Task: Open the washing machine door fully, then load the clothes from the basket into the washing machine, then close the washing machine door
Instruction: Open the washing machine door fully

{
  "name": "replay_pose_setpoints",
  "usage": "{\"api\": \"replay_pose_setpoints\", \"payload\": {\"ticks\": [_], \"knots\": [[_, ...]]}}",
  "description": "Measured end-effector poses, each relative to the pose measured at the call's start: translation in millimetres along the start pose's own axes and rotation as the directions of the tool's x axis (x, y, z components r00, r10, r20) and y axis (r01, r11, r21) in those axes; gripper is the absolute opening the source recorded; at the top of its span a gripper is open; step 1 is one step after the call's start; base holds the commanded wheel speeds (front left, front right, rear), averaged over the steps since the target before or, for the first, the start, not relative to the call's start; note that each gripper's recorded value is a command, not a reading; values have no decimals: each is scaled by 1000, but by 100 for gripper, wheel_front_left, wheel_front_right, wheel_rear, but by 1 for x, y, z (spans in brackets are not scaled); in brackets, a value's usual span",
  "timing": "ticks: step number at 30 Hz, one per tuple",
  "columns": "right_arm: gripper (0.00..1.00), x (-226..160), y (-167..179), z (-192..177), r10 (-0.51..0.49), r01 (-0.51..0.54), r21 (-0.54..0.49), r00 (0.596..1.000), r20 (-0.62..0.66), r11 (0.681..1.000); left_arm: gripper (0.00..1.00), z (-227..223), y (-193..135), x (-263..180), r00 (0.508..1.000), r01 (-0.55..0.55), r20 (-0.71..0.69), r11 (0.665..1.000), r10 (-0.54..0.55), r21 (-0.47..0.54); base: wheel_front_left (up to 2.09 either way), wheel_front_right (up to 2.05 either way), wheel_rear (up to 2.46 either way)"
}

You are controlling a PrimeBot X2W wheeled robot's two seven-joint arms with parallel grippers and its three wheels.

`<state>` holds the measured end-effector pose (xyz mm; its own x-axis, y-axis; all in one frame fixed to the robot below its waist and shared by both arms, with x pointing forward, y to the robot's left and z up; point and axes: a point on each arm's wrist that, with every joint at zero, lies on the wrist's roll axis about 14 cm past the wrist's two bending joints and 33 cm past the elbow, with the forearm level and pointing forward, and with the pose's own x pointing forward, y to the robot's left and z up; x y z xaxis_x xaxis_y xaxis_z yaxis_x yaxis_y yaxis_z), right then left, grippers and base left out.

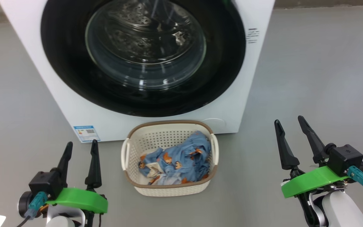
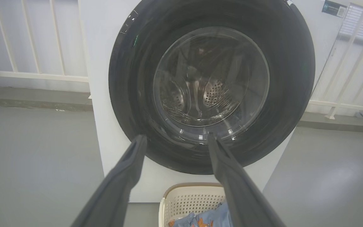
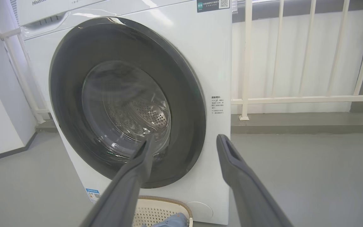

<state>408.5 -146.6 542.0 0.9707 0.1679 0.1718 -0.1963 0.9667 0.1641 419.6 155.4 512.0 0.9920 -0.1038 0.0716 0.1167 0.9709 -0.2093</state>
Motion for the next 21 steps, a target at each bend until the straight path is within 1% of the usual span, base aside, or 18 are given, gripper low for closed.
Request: {"api": "replay_pose_setpoints", "payload": {"ticks": [6,11,15,21], "knots": [[100,0,-1,0,-4,4,0,1000,1,1000,100,0,0,0,1000,-1,0,1000,1,-4,117,117,-234],[100,-1,-2,1,-5,5,-1,1000,1,1000,100,-1,-1,0,1000,-1,-1,1000,1,-7,79,79,-159],[100,-1,-2,1,-6,6,-2,1000,2,1000,100,-1,-1,0,1000,-2,-1,1000,2,-7,44,44,-88],[100,-1,-2,0,-7,7,-2,1000,-1,1000,100,0,-1,-1,1000,-2,0,1000,2,-7,4,4,-9]]}}
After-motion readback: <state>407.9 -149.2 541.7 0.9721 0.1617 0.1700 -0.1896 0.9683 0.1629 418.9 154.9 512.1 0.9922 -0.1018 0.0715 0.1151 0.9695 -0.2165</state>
